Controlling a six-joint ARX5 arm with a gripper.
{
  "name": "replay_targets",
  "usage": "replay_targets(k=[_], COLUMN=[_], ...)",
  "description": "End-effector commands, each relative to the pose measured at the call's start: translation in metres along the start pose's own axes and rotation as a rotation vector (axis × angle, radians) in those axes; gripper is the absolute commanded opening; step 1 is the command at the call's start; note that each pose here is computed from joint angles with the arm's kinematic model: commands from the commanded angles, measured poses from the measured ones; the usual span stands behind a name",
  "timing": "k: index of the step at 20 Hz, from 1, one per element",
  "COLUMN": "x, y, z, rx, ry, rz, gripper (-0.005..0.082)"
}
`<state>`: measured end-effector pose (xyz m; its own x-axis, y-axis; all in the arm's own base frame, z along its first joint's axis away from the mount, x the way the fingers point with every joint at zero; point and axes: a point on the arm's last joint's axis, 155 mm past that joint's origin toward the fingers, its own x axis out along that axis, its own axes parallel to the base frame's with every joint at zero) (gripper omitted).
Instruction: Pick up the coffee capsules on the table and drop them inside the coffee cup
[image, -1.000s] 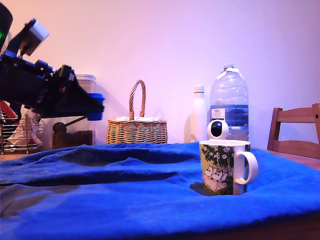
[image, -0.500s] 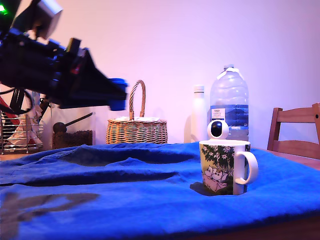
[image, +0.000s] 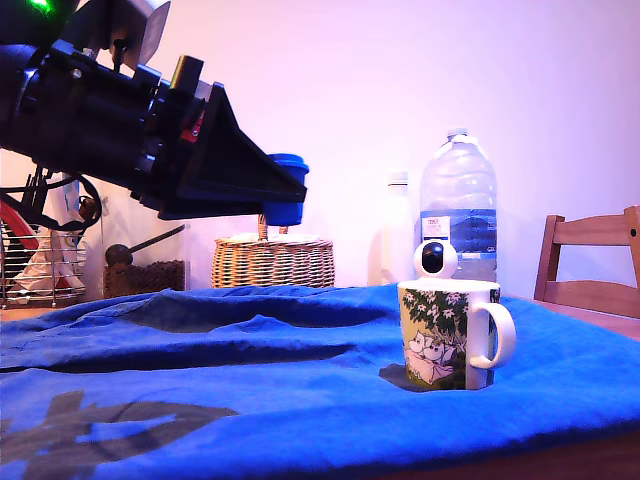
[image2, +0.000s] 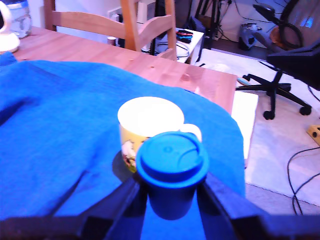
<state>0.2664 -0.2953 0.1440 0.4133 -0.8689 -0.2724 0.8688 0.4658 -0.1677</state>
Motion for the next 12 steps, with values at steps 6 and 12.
replay_targets(k=[6,12], x=[0.004,0.019], y=[-0.004,-0.012], z=[0.011,0.043], rx=[0.024,0.059], ry=[-0.032,-0.080], rz=[0.015,0.003], gripper=[0.0160,0.0160])
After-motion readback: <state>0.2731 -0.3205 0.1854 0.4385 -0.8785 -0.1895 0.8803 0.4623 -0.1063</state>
